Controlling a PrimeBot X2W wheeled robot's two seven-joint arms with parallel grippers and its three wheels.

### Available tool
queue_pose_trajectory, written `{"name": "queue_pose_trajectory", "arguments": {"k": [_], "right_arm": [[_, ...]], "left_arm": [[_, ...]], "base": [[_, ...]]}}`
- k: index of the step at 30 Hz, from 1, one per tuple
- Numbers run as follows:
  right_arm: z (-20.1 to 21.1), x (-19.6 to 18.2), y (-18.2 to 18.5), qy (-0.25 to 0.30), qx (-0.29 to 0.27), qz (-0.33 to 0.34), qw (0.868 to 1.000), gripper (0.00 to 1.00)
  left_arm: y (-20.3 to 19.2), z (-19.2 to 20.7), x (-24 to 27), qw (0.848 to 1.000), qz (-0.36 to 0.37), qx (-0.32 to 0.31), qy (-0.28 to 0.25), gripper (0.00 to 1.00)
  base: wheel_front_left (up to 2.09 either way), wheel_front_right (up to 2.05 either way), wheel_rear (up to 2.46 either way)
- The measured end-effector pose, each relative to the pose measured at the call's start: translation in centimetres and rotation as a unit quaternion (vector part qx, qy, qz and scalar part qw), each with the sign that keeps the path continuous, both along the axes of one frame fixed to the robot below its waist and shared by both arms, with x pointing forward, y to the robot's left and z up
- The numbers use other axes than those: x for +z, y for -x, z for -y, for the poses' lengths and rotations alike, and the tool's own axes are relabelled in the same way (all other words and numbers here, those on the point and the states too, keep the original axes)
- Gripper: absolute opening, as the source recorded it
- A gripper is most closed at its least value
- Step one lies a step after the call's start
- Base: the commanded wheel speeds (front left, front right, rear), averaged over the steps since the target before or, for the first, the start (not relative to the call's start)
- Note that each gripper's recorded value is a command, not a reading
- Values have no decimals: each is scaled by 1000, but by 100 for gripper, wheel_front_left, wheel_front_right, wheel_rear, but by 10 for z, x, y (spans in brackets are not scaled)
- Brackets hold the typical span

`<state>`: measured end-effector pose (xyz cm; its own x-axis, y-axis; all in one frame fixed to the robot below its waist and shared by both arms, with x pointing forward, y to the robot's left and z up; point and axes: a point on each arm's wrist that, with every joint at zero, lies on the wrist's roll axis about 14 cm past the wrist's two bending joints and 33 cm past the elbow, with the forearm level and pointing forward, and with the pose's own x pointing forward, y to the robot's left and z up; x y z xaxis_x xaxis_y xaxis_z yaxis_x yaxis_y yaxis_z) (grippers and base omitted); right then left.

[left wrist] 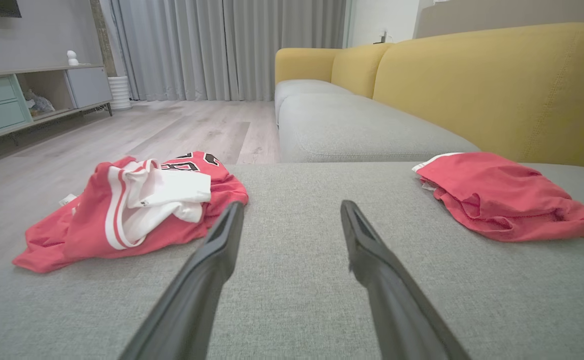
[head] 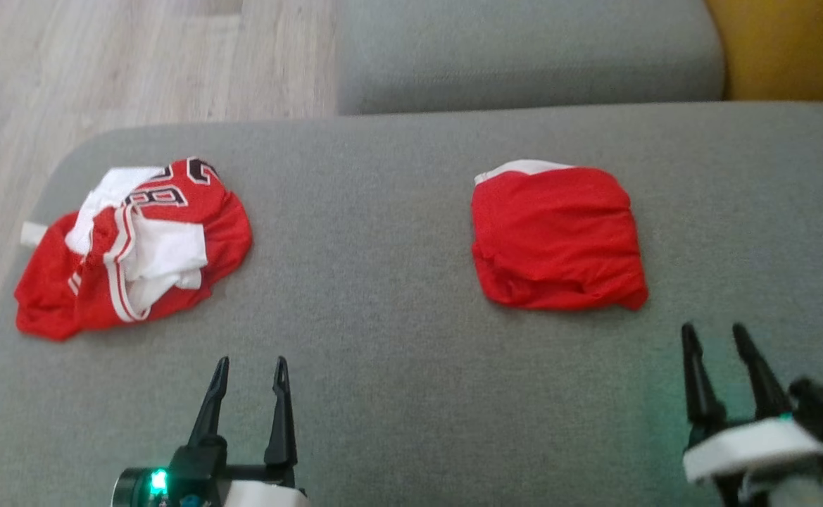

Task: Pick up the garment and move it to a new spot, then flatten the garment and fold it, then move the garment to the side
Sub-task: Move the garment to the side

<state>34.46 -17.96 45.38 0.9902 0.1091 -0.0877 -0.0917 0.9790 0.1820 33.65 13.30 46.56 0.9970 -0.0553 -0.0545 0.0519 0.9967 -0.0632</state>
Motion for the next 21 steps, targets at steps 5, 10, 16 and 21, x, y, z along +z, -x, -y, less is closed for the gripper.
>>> {"name": "queue_pose_trajectory", "arguments": {"k": [5,10,16,21], "right_arm": [[14,-15,-51,-30,-6,-41,999,100],[19,-27,-121,-32,15,-113,993,100],[0,-78,-129,-22,56,-227,972,100],[-14,-89,-131,-22,81,-250,965,0]], "left_arm": [[-11,5,-10,1000,-16,-7,2,100],[-46,8,-8,1000,-9,-10,1,100],[-54,9,-20,1000,-26,-11,1,100],[-56,3,-26,999,-34,1,-1,100]], "base": [[0,0,0],[0,0,0],[0,0,0],[0,0,0]]}}
